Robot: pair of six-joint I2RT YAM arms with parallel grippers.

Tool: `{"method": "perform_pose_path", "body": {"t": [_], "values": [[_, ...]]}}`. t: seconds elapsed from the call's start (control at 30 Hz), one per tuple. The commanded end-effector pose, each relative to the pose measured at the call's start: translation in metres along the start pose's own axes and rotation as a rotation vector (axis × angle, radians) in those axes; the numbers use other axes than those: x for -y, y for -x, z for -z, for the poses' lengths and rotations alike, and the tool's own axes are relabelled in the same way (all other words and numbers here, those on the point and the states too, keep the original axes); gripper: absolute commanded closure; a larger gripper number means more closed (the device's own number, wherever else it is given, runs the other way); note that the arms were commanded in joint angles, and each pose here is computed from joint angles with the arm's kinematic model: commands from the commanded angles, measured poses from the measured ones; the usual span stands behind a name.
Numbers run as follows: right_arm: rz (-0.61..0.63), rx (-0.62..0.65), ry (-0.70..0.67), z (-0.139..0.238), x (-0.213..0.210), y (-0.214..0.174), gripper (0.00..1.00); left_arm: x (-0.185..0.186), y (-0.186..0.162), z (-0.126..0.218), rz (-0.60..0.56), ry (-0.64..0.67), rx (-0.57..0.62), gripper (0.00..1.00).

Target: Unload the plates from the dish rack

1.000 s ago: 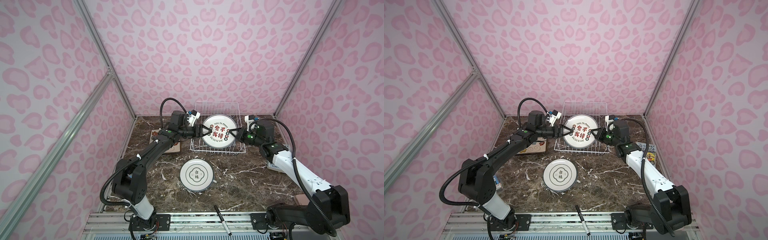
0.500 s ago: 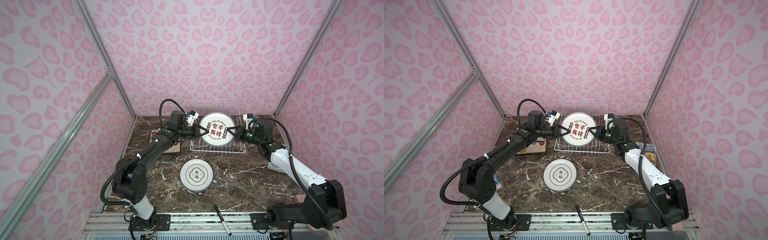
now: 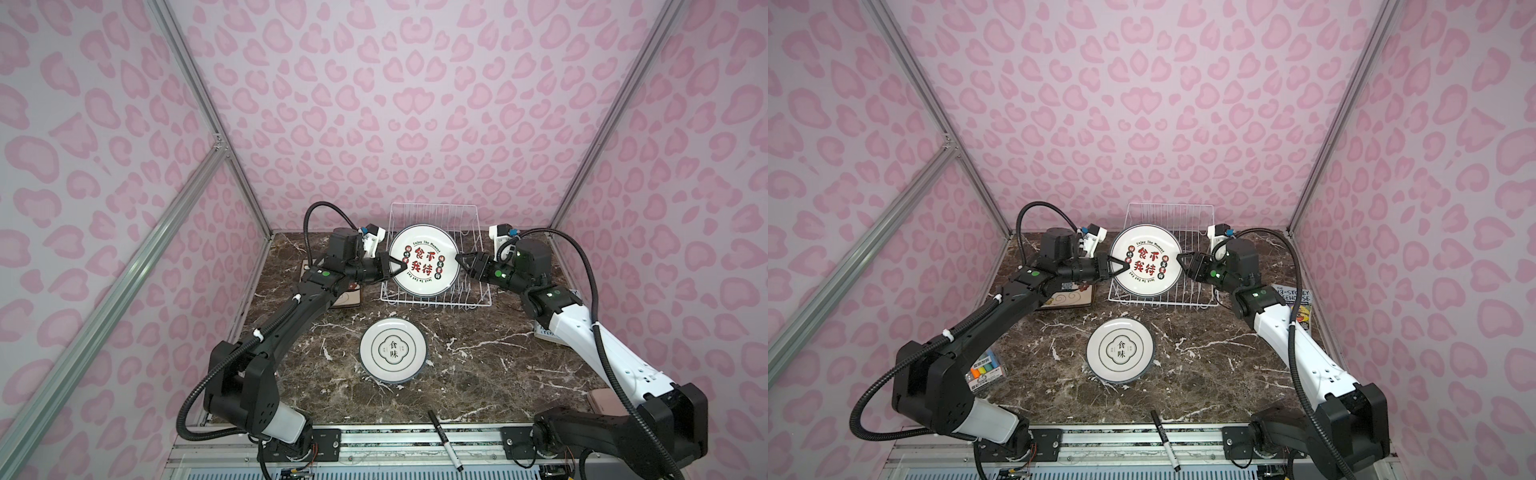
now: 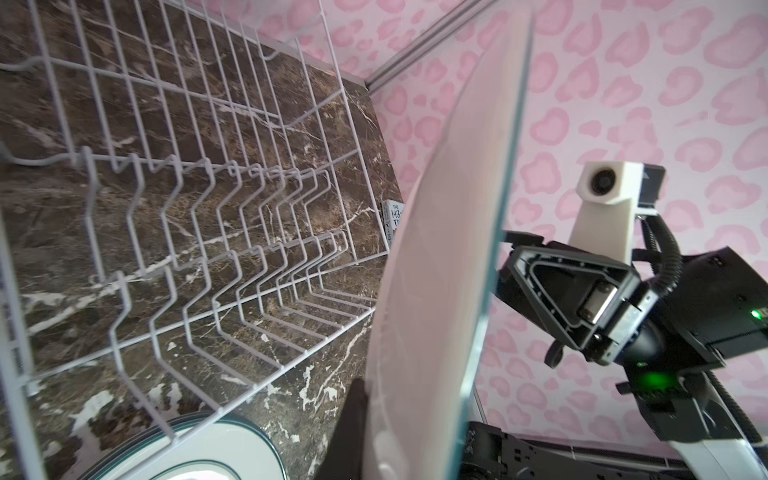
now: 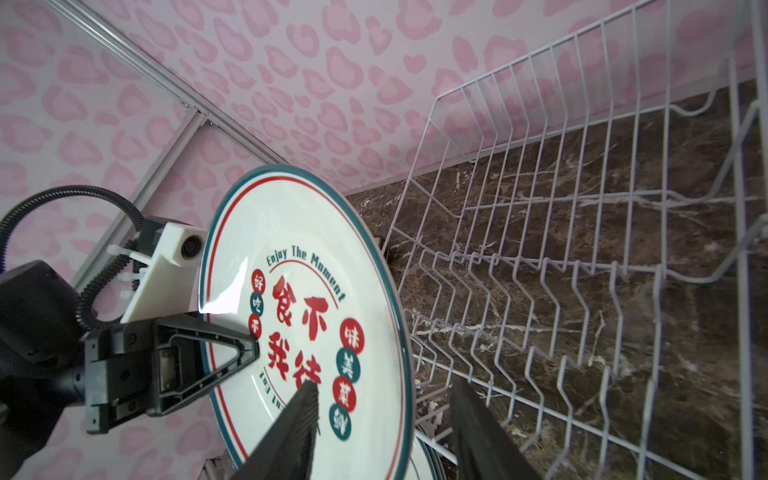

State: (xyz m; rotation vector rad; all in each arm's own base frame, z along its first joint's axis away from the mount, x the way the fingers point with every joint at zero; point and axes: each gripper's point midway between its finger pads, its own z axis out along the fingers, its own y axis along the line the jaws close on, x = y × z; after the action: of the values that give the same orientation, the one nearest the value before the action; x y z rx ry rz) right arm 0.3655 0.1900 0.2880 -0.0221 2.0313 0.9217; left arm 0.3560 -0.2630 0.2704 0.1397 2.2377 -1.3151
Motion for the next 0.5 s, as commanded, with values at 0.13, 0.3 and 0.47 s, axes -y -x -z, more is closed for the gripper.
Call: {"method": "perform_pose_path", "body": {"t": [0.13, 0.3, 0.47], "values": [[0.353, -0.067, -0.18, 0.021, 0.016, -0.022, 0.01, -0.014, -0.017, 0.038, 0.065, 0.129, 0.066, 0.96], [0.496, -0.08, -0.156, 0.035, 0.008, -0.041, 0.01, -0.033, -0.051, 0.064, 0.138, 0.241, 0.047, 0.96], [0.628, -0.087, -0.145, 0.042, 0.006, -0.069, 0.01, -0.05, -0.084, 0.086, 0.208, 0.304, 0.065, 0.96]]}}
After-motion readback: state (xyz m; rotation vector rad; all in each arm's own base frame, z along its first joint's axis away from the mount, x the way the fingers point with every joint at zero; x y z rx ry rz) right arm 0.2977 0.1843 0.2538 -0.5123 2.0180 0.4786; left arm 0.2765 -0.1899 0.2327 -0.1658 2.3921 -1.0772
